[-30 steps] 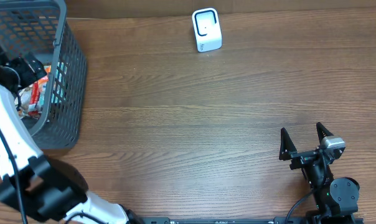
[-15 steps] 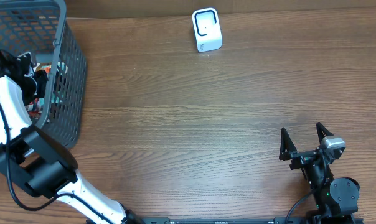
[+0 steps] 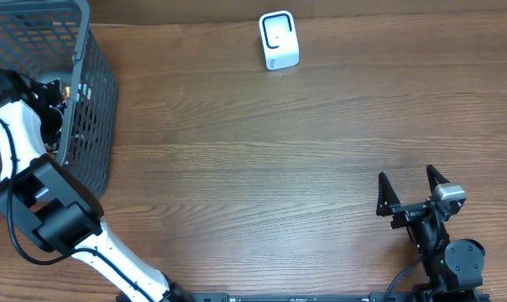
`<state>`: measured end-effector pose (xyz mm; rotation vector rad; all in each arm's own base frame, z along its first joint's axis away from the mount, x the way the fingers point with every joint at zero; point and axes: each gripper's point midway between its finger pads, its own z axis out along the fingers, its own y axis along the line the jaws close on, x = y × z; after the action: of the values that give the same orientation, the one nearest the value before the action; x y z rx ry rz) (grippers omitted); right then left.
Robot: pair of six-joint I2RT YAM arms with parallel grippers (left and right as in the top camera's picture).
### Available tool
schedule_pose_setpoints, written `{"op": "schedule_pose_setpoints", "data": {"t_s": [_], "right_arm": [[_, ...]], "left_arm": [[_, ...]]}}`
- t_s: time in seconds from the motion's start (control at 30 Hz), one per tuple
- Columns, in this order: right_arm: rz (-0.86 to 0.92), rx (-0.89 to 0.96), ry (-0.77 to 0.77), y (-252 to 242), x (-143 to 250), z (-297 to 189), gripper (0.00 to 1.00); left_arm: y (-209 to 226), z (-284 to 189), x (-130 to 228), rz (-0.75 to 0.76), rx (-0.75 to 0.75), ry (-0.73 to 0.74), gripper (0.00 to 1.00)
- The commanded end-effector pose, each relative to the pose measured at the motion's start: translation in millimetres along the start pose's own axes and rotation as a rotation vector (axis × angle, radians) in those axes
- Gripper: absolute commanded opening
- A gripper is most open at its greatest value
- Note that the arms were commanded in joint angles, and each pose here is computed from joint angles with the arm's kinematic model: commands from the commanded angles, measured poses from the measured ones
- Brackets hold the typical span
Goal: Scan the item barcode
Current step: 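Grasp a teal-and-orange snack packet in the basket with the left gripper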
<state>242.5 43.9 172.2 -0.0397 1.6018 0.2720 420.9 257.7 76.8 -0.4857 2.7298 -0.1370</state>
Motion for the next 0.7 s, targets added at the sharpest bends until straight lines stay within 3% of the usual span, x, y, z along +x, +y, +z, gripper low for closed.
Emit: {"op": "schedule_pose_setpoints", "data": {"t_s": [0.0,0.27,0.67], "right_arm": [[0.004,-0.001,-0.002,0,2,0,1.0],[0.004,-0.002,-0.002,0,2,0,1.0],[0.004,-0.001,-0.002,0,2,0,1.0]], "left_arm": [[-4,3,-4,0.02,0.009,-0.001,0.56],[-6,-26,-24,0.028,-0.003,-0.047,0.44],[-28,-166,-80,-0.018,-0.054,-0.332,0.42]]}}
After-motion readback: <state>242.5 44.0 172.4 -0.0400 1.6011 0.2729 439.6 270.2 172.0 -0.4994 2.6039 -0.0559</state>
